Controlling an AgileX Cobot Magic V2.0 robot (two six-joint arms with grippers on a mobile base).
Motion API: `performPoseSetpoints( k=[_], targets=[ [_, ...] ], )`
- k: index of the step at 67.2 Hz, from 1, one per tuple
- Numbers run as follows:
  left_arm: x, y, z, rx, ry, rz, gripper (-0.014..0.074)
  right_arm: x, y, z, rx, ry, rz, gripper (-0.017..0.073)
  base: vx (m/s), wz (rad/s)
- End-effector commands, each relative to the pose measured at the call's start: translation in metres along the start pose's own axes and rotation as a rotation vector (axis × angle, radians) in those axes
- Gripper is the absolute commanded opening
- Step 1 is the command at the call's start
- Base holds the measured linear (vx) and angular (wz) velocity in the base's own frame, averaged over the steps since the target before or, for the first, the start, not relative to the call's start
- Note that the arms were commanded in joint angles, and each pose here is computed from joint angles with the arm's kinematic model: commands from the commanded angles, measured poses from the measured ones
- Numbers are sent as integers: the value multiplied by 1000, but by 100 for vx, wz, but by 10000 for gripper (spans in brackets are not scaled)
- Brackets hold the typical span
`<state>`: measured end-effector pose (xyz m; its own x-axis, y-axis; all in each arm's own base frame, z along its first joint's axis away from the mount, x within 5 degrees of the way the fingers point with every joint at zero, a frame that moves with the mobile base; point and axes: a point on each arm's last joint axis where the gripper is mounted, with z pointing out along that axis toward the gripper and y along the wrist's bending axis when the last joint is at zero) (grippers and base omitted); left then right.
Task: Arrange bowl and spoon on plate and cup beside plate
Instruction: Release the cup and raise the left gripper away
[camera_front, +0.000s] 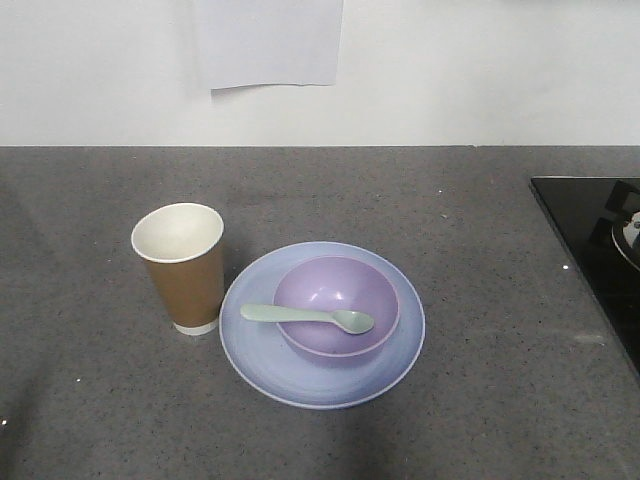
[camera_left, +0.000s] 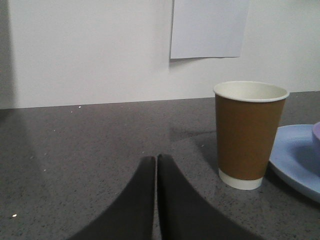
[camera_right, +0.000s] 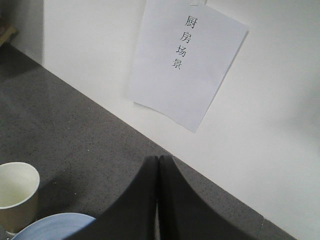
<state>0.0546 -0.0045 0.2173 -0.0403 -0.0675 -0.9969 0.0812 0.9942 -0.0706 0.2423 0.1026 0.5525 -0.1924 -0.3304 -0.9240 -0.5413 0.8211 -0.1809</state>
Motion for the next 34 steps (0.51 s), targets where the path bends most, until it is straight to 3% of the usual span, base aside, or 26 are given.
performPoseSetpoints(
  k=[1, 11, 34],
  targets=[
    [-8, 1, -4, -27, -117, -12, -6, -13, -1, -17, 32, -111, -8, -6, 0, 0],
    [7, 6, -1, -94, -105, -12, -6, -13, -1, -17, 32, -112, -8, -6, 0, 0],
    [11, 6, 0, -100, -80, -8, -6, -13, -1, -17, 32, -112, -8, -6, 0, 0]
  ],
)
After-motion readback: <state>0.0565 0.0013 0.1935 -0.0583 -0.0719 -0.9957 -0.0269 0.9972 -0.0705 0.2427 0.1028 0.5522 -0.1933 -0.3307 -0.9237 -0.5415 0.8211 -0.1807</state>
